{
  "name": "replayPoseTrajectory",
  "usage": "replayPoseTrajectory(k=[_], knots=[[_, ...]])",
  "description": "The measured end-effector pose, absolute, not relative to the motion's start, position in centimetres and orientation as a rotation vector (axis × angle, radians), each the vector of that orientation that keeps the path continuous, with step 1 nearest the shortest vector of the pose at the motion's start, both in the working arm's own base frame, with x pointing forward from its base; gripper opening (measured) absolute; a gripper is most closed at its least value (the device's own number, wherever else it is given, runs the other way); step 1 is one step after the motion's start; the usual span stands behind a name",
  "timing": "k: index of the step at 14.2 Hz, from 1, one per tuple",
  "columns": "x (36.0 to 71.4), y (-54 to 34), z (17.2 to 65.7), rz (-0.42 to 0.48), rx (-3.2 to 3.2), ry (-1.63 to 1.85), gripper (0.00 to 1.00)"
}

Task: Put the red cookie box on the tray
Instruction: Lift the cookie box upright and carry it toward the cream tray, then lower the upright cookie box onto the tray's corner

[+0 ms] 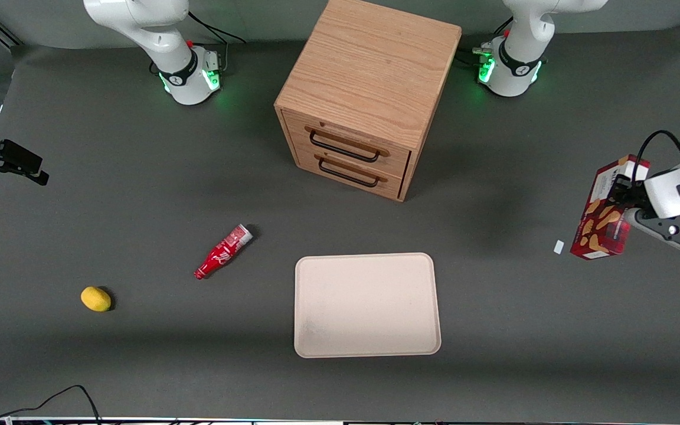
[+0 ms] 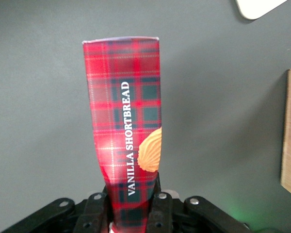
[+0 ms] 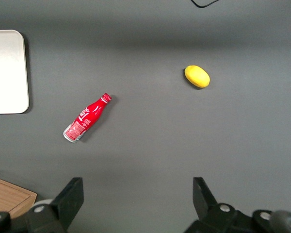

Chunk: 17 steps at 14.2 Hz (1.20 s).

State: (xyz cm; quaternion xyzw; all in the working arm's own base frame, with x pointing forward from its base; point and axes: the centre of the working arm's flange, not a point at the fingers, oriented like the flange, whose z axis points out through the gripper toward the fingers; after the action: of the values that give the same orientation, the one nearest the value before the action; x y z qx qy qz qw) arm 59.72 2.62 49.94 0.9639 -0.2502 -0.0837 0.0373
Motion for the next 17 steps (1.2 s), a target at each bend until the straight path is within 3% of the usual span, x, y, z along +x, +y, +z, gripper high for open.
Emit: replayPoseTrajectory(k=[3, 6, 10, 17], knots=[[60.8, -1.9, 51.8, -0.215, 2.989, -0.737, 0.3], [62.7, -10.5, 50.5, -0.21, 3.02, -0.6, 0.3], [66.4, -22.4, 44.9, -0.103, 2.995, -0.413, 0.3], [70.9, -30.2, 34.5, 0.079, 2.952, -0.262, 0.3]])
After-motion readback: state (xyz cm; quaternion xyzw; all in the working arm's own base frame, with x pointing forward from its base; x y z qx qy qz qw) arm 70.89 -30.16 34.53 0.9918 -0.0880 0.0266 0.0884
